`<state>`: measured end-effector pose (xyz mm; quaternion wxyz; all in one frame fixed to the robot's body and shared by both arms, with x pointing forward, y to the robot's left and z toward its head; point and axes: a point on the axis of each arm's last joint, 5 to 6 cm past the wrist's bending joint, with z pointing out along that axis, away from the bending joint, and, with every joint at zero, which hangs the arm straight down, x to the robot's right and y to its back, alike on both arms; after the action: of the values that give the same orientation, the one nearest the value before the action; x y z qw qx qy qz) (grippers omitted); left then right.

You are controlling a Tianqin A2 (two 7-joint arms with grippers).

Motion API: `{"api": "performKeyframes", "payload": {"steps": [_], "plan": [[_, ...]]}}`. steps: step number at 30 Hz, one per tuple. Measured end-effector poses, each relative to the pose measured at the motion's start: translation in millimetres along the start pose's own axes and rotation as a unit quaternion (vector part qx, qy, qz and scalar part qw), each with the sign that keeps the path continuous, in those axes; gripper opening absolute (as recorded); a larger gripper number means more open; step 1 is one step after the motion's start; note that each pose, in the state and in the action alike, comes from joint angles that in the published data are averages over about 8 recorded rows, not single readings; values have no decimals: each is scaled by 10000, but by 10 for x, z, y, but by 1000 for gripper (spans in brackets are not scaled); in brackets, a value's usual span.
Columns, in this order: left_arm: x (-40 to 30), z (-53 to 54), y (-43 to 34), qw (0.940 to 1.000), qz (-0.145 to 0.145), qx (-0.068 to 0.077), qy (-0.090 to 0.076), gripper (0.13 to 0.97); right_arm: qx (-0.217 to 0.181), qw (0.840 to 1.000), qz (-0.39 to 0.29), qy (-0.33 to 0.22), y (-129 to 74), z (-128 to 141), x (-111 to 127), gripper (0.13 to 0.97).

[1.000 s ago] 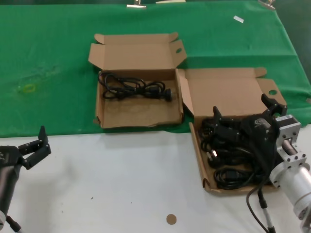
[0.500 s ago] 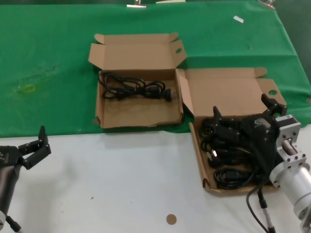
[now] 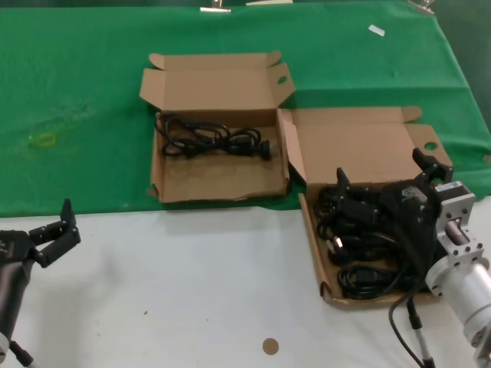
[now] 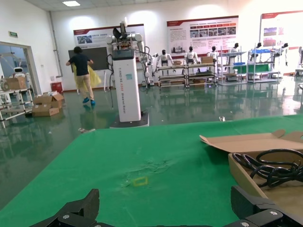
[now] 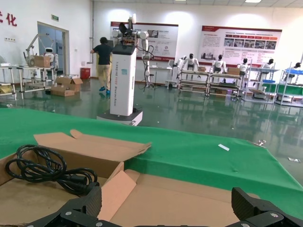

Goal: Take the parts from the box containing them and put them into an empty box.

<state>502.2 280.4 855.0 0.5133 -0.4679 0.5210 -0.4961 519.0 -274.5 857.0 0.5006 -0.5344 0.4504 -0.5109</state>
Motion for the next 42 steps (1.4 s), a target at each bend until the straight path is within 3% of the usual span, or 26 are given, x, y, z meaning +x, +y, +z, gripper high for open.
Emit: {"api": "performKeyframes", "payload": {"steps": [42], "plan": [[0, 0, 0, 10000, 0, 0, 0, 966, 0, 10000, 0, 0, 0, 0, 0, 966]]}}
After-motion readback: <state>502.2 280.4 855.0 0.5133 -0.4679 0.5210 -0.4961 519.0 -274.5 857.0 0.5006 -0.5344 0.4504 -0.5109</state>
